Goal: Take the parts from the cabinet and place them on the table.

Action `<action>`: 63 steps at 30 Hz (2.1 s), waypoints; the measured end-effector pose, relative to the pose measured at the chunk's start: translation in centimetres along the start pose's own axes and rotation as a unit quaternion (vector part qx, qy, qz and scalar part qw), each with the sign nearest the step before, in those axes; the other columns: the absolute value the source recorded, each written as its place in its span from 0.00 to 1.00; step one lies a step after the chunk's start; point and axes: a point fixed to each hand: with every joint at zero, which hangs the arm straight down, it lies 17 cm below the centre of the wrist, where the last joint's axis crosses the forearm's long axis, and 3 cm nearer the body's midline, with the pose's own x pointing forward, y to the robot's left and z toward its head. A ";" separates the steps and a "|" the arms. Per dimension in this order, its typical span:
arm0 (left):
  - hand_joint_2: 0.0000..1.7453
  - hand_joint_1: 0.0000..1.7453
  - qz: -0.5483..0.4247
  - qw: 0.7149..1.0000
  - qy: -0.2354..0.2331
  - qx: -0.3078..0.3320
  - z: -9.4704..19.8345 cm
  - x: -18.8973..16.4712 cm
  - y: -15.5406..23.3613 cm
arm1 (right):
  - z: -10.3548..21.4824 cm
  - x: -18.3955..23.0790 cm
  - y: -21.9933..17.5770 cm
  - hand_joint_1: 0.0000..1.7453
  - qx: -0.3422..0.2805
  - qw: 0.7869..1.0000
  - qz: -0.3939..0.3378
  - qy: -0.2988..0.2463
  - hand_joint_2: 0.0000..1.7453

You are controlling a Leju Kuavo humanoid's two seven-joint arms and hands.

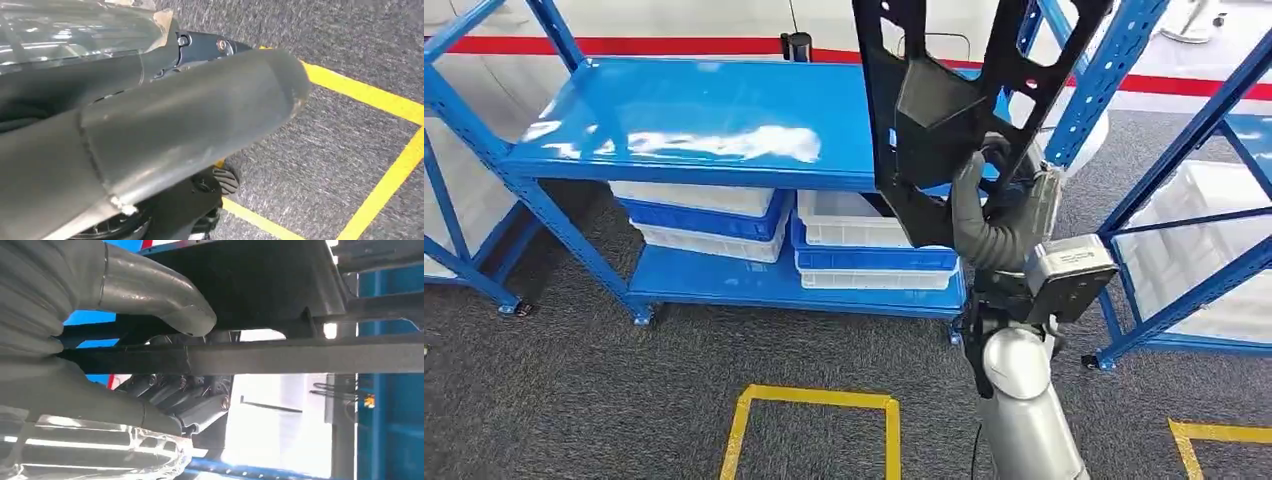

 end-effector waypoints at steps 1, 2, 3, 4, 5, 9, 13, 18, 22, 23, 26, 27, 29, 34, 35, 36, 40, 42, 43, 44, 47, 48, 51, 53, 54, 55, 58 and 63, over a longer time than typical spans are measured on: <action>0.00 0.00 0.001 1.000 0.000 -0.001 0.0 0.0 -0.2 | 0.0 -0.1 0.0 1.00 0.000 1.000 0.000 0.001 1.00; 0.00 0.00 0.002 1.000 0.000 -0.001 0.0 0.0 -0.2 | 0.0 -0.1 -0.1 1.00 -0.001 1.000 0.000 0.001 1.00; 0.00 0.00 0.002 1.000 0.000 -0.001 0.0 0.1 -0.1 | 0.0 -0.2 -0.1 1.00 0.000 1.000 0.001 0.002 1.00; 0.00 0.00 0.002 1.000 0.000 -0.001 0.0 0.1 -0.1 | 0.1 -0.3 -0.1 1.00 0.000 1.000 0.002 0.003 1.00; 0.00 0.00 0.003 1.000 0.000 0.000 0.0 0.1 -0.1 | 0.1 -0.4 -0.1 1.00 0.001 1.000 0.002 0.004 1.00; 0.00 0.00 0.005 1.000 0.000 0.000 0.0 0.1 0.0 | 0.3 -0.8 -0.1 1.00 0.003 1.000 0.005 0.008 1.00; 0.00 0.00 0.007 1.000 0.001 -0.001 0.0 0.0 -0.2 | 0.1 -0.6 -0.1 1.00 0.003 1.000 0.004 0.005 1.00; 0.00 0.00 0.002 1.000 0.006 0.003 0.0 -0.2 0.2 | 0.4 -1.0 -0.1 1.00 0.001 1.000 0.001 0.009 1.00; 0.00 0.00 -0.007 1.000 0.009 0.011 -0.1 -0.3 0.8 | 1.6 -1.9 0.0 1.00 0.002 1.000 0.004 0.022 1.00; 0.00 0.00 -0.008 1.000 0.010 0.012 -0.1 -0.3 0.9 | 1.9 -2.2 0.0 1.00 0.003 1.000 0.006 0.027 1.00; 0.00 0.00 -0.011 1.000 0.010 0.014 -0.2 -0.2 1.1 | 2.4 -2.5 -0.1 1.00 0.002 0.999 0.008 0.032 1.00; 0.00 0.00 -0.011 1.000 0.010 0.013 -0.2 -0.2 1.1 | 2.3 -2.4 -0.2 1.00 0.001 0.999 0.009 0.031 1.00; 0.00 0.00 -0.012 1.000 0.011 0.013 -0.2 -0.3 1.1 | 2.6 -2.6 -0.2 1.00 0.001 0.999 0.009 0.033 1.00; 0.00 0.00 -0.015 1.000 0.004 0.011 -0.3 0.3 0.9 | 3.4 -3.3 -0.5 1.00 0.005 0.999 0.016 0.040 1.00; 0.00 0.00 -0.017 1.000 0.002 0.011 -0.3 0.3 0.9 | 3.7 -3.4 -0.4 1.00 0.008 0.999 0.015 0.042 1.00; 0.00 0.00 -0.018 1.000 0.002 0.012 -0.3 0.3 0.9 | 4.0 -3.6 -0.4 1.00 0.009 0.999 0.017 0.045 1.00; 0.00 0.00 -0.023 1.000 0.000 0.011 -0.3 0.3 0.9 | 4.9 -4.1 -0.9 1.00 0.012 0.998 0.036 0.045 1.00; 0.00 0.00 -0.025 1.000 0.000 0.007 -0.2 0.2 0.4 | 4.9 -3.9 -1.2 1.00 0.010 0.998 0.042 0.041 1.00; 0.00 0.00 -0.025 1.000 0.000 0.006 -0.2 0.2 0.4 | 4.8 -3.7 -1.4 1.00 0.010 0.998 0.045 0.037 1.00; 0.00 0.00 -0.024 1.000 0.000 0.004 -0.1 0.2 0.3 | 4.8 -3.7 -1.5 1.00 0.009 0.998 0.046 0.037 1.00; 0.00 0.00 -0.025 1.000 0.000 0.005 -0.1 0.1 0.4 | 4.9 -3.7 -1.8 1.00 0.011 0.998 0.050 0.037 1.00; 0.00 0.00 -0.024 1.000 -0.002 0.004 -0.1 0.2 0.3 | 4.9 -3.7 -1.7 1.00 0.014 0.998 0.048 0.037 1.00; 0.00 0.00 -0.020 1.000 -0.006 0.005 -0.1 0.3 0.4 | 5.0 -3.9 -1.5 1.00 0.019 0.998 0.043 0.039 1.00; 0.00 0.00 -0.018 1.000 -0.008 0.007 -0.2 0.5 0.6 | 5.1 -4.1 -1.3 1.00 0.023 0.998 0.041 0.041 1.00; 0.00 0.00 -0.015 1.000 -0.008 0.009 -0.2 0.5 0.7 | 5.1 -4.2 -1.3 1.00 0.024 0.998 0.040 0.042 1.00; 0.00 0.00 -0.012 1.000 -0.008 0.011 -0.3 0.7 0.8 | 5.1 -4.3 -1.2 1.00 0.025 0.998 0.039 0.042 1.00; 0.00 0.00 0.001 1.000 -0.012 0.015 -0.4 1.3 0.9 | 4.3 -4.1 -1.0 1.00 0.025 0.998 0.033 0.037 1.00; 0.00 0.00 0.015 1.000 -0.008 0.019 -0.4 1.1 1.0 | 3.8 -4.5 -0.8 1.00 0.029 0.998 0.030 0.040 1.00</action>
